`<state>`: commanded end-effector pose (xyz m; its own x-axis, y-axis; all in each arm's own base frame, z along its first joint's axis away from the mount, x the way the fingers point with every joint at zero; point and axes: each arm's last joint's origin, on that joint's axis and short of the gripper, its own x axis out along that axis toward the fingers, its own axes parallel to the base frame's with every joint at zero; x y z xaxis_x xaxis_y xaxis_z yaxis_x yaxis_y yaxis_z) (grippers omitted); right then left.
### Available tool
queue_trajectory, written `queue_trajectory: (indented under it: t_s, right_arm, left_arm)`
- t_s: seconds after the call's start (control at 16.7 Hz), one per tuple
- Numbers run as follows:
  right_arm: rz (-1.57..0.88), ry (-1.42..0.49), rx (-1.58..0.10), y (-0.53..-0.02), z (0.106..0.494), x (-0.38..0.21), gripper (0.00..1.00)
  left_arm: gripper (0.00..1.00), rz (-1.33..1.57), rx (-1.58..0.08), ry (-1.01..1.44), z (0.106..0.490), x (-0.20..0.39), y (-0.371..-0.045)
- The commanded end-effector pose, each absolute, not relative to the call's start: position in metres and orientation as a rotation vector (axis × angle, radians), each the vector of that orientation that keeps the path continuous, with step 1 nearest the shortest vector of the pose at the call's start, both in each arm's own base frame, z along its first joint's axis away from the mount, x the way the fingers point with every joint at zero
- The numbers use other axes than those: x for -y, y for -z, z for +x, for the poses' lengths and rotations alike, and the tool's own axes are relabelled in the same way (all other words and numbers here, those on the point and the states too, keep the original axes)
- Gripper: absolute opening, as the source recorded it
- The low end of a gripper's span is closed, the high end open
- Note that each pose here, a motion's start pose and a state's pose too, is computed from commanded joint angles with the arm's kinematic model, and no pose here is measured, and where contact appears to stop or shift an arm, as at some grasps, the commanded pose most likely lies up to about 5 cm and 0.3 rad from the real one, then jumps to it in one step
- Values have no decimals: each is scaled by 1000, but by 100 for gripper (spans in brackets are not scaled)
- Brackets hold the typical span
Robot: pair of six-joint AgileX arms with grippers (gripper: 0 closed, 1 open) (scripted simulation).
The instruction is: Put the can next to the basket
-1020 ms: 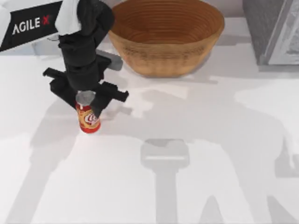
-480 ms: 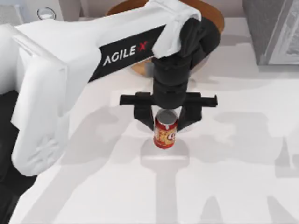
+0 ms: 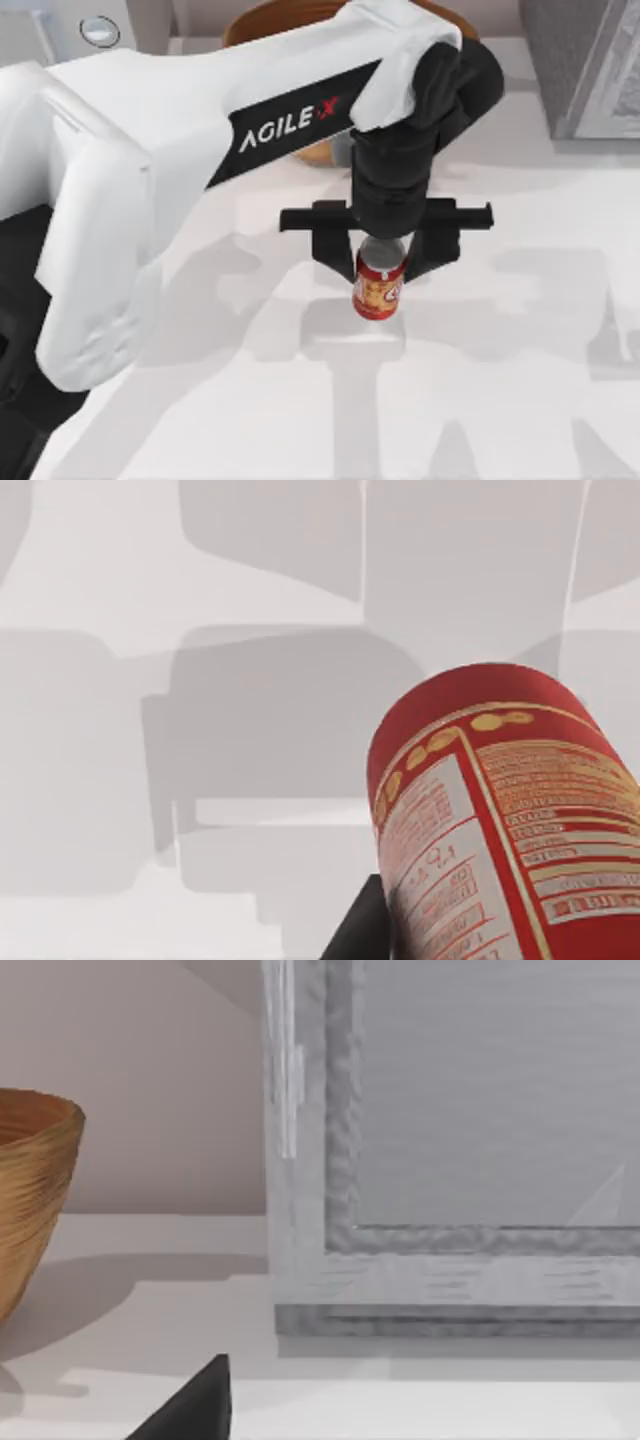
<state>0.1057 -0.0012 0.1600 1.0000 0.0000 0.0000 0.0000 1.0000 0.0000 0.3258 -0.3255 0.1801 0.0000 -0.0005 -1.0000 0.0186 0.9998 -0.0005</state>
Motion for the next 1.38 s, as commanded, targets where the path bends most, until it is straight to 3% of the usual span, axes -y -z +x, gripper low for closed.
queue_trajectory:
  t_s: [0.48, 1.26, 1.38]
  right_arm:
    - [0, 0, 0, -160, 106, 1, 100]
    - [0, 0, 0, -160, 106, 1, 100]
    - [0, 0, 0, -160, 106, 1, 100]
  left_arm:
    - [0, 16, -1570, 16, 325, 327, -172]
    - [98, 16, -1570, 16, 325, 327, -172]
    - [100, 16, -1570, 16, 325, 327, -172]
